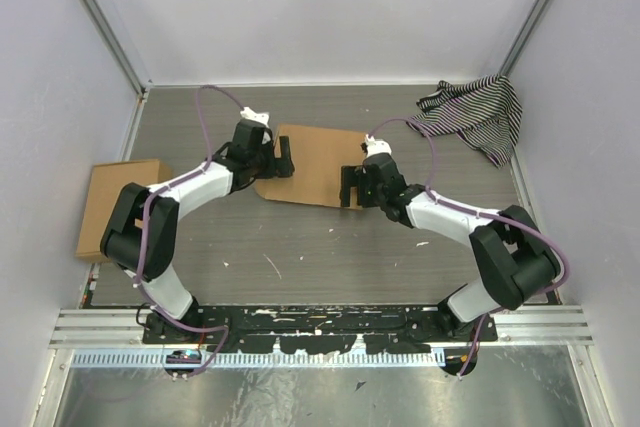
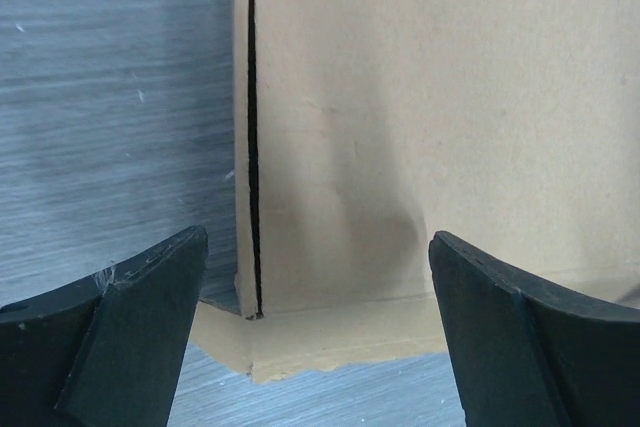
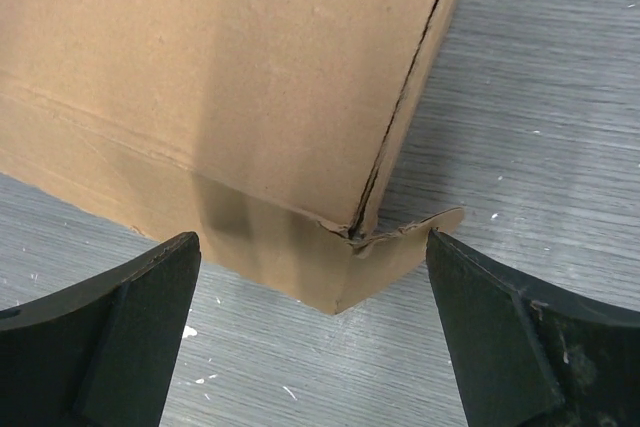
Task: Fold the paper box
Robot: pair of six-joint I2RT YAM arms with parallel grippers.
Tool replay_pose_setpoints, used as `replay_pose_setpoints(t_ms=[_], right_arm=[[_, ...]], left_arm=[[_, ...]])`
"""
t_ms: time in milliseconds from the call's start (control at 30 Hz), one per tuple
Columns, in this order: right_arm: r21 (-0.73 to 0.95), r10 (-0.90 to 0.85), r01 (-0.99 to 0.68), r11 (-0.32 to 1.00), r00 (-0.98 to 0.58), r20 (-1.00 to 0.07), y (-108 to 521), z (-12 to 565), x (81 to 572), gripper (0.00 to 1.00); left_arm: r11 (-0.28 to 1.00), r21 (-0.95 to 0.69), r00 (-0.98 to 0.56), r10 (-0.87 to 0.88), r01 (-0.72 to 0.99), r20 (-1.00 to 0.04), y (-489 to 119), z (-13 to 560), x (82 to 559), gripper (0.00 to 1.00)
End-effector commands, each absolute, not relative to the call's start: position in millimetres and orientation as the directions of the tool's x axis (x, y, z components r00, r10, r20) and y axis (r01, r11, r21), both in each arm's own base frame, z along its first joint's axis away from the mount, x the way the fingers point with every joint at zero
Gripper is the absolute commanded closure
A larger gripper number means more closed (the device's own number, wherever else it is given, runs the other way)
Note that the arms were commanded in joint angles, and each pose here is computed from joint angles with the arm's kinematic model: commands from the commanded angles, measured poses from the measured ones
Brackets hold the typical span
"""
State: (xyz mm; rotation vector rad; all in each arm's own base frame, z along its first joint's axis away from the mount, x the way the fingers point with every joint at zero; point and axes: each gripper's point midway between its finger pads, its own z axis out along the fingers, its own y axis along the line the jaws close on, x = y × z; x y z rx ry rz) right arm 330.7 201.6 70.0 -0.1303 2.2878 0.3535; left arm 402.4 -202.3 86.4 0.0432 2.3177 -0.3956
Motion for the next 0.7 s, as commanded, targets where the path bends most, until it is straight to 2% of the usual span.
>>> replay_pose_setpoints(t_ms=[0, 300, 433, 500, 667], right_arm=[[0.25, 0.028, -0.269, 0.93, -0.626, -0.779, 218, 92, 343, 0.0], [0.293, 0.031, -0.292, 0.911, -0.658, -0.753, 223, 92, 330, 0.11], [0.309, 0.033, -0.284, 0.908, -0.686, -0.727, 225, 94, 326, 0.19], [0.316, 0.042, -0.27, 0.91, -0.696, -0.716, 225, 95, 324, 0.2], [0.316, 0.064, -0.219, 0.923, -0.724, -0.687, 221, 95, 323, 0.22]], left_arm=[[0.926, -0.335, -0.731, -0.106, 0.175, -0.674, -212, 71, 389, 0.03], [0.902, -0.396, -0.762, -0.134, 0.17, -0.633, -218, 62, 372, 0.09], [0.895, -0.416, -0.803, -0.127, 0.16, -0.582, -221, 63, 363, 0.12], [0.895, -0.421, -0.82, -0.128, 0.147, -0.557, -221, 64, 357, 0.18], [0.903, -0.417, -0.875, -0.117, 0.103, -0.469, -218, 64, 341, 0.23]])
